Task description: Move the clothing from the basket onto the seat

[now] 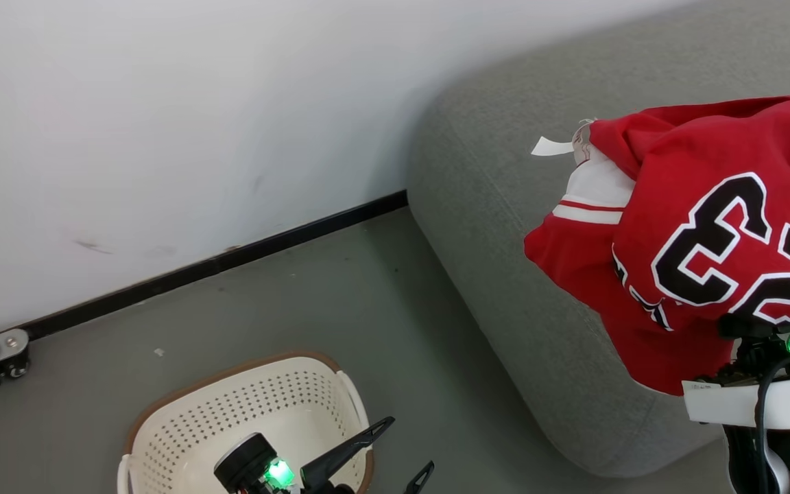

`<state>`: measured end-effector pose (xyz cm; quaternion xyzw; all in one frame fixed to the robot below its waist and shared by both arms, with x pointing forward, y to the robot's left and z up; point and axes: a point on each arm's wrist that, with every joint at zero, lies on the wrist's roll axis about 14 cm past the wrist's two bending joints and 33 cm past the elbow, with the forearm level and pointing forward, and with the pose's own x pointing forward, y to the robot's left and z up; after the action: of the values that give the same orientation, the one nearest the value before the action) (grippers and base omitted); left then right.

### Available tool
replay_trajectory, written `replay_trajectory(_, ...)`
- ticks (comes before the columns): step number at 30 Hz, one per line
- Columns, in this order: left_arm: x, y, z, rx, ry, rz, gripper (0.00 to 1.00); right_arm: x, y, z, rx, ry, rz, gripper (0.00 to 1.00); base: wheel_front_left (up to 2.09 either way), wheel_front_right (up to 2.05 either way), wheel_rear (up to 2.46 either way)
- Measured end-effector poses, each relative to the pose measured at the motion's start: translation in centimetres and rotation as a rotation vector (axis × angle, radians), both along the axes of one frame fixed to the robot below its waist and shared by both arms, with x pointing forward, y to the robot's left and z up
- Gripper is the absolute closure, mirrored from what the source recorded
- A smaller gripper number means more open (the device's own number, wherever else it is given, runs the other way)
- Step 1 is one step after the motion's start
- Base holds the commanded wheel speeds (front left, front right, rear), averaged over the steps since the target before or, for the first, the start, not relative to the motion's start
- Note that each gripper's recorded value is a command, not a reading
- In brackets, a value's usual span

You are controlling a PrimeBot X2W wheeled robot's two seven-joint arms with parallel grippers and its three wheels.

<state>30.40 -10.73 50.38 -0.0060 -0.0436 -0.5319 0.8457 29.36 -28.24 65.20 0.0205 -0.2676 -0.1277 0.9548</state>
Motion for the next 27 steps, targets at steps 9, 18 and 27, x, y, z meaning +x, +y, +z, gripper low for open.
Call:
replay_trajectory(9, -0.5, -2.1, -0.3, 0.0, -0.002, -0.094, 0.0, -1.9, -2.1, -0.3, 0.023, 0.008, -0.079, 1.0, 0.0, 0.0, 0.0)
replay_trajectory(18, -0.8, -3.3, -0.9, 0.003, 0.009, -0.151, 0.0, -3.7, -4.1, -0.4, 0.055, 0.004, -0.151, 1.0, 0.0, 0.0, 0.0)
replay_trajectory(27, -0.9, -4.0, -1.3, 0.002, 0.013, -0.185, 0.0, -4.6, -5.1, -0.8, 0.071, 0.014, -0.191, 1.0, 0.0, 0.0, 0.0)
